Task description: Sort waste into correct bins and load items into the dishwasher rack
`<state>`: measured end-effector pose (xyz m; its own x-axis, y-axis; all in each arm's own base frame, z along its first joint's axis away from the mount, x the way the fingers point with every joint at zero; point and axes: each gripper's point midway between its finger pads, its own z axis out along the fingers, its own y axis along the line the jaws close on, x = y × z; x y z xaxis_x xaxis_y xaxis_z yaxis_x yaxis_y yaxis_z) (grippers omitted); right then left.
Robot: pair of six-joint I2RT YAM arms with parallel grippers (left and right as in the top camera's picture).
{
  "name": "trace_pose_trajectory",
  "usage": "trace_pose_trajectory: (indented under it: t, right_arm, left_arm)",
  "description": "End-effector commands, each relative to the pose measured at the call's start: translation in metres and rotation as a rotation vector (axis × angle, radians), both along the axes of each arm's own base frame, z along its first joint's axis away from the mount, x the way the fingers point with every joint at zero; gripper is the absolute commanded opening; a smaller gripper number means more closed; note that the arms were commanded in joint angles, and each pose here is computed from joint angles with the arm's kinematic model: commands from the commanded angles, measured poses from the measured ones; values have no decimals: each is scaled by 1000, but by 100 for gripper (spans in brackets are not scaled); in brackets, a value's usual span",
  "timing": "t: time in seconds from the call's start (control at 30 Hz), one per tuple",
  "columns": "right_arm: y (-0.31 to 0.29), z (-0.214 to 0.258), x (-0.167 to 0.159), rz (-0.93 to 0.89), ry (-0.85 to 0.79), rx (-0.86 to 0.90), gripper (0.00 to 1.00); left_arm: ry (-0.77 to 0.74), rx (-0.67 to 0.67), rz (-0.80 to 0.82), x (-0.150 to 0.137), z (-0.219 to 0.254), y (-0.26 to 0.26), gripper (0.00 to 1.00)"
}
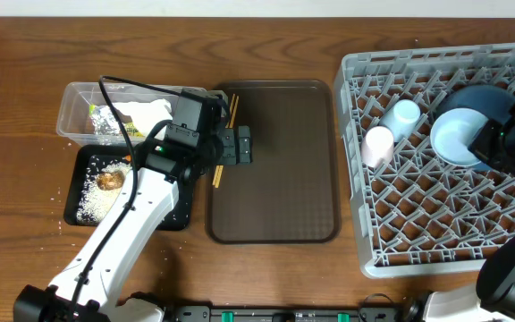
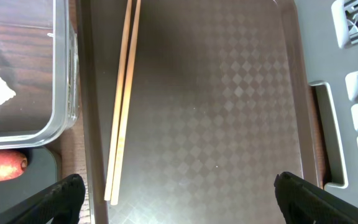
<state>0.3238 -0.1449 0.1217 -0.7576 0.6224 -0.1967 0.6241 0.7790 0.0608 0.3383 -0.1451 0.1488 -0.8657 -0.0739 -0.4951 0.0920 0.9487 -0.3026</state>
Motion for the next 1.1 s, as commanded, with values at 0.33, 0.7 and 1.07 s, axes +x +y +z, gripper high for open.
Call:
trace_pose_trajectory:
  t: [0.33,0.7,1.07]
  right_arm:
    - [-58,113,-105,-433,271,-455,1]
    - [-44,104,-129,-398,425,-539,2]
    - [-34,63,-139,-400,504,-526,1]
  left_arm:
    - [-24,8,3,8,7,1,98]
    - [-24,8,3,8,7,1,98]
    - [-24,8,3,8,7,1,98]
